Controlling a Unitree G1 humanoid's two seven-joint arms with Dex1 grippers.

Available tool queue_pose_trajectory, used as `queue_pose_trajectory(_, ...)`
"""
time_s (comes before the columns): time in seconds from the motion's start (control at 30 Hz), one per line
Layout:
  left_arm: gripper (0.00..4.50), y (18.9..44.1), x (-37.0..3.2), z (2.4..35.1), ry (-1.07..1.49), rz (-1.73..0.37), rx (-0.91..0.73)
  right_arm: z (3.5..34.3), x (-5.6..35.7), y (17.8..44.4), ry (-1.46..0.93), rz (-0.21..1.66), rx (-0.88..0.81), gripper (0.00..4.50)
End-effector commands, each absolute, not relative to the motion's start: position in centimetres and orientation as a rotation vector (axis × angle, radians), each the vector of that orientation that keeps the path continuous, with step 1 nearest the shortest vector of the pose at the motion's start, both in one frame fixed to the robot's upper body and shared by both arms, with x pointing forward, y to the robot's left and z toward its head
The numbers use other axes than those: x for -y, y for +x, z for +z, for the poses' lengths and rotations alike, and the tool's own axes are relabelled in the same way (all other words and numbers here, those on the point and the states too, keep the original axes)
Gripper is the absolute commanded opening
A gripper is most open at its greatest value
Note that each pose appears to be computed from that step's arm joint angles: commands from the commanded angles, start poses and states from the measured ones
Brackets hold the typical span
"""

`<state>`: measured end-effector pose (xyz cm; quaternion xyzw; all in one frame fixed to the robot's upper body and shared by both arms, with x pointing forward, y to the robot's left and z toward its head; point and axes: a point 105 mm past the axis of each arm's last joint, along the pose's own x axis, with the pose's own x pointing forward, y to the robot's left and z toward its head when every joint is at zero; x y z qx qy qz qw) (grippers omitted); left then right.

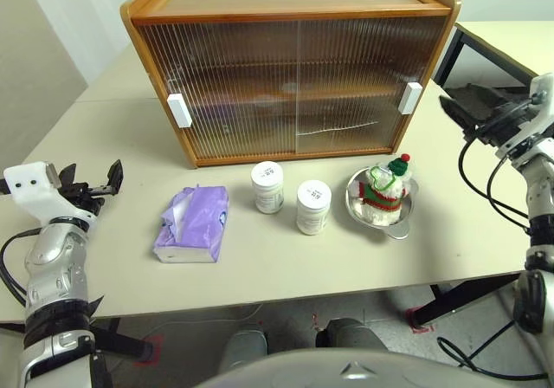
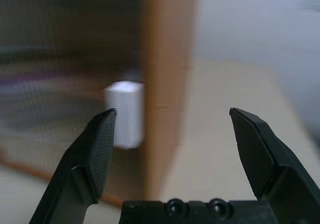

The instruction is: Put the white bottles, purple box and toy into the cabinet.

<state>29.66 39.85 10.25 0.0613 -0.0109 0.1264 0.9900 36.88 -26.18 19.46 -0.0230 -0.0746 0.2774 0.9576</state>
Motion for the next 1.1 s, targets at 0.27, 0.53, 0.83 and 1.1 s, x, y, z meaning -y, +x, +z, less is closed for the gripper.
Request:
queue_pose_trajectory(0.27,4.45,29.4,-39.2,12.6,0.166,0.19,0.031,22.0,17.7,30.8,-0.041,1.128,0.054,4.5)
queue_pose_trajectory(0.53,4.45,29.1,-37.5,13.0,0.134,0.093,0.005,22.1,13.3,27.4,-0.06,1.413,0.007,4.5)
queue_pose_trajectory(0.83,4.45,27.4,-36.0,14.0,0.084,-0.037,-0.029,22.1,11.3,26.6,-0.061,1.519,0.021,4.5)
queue_pose_trajectory(1.1,4.06,26.3,-35.5,13.6,0.037,-0.1,-0.062,21.4,12.0,28.1,-0.047,1.449,0.045,4.5)
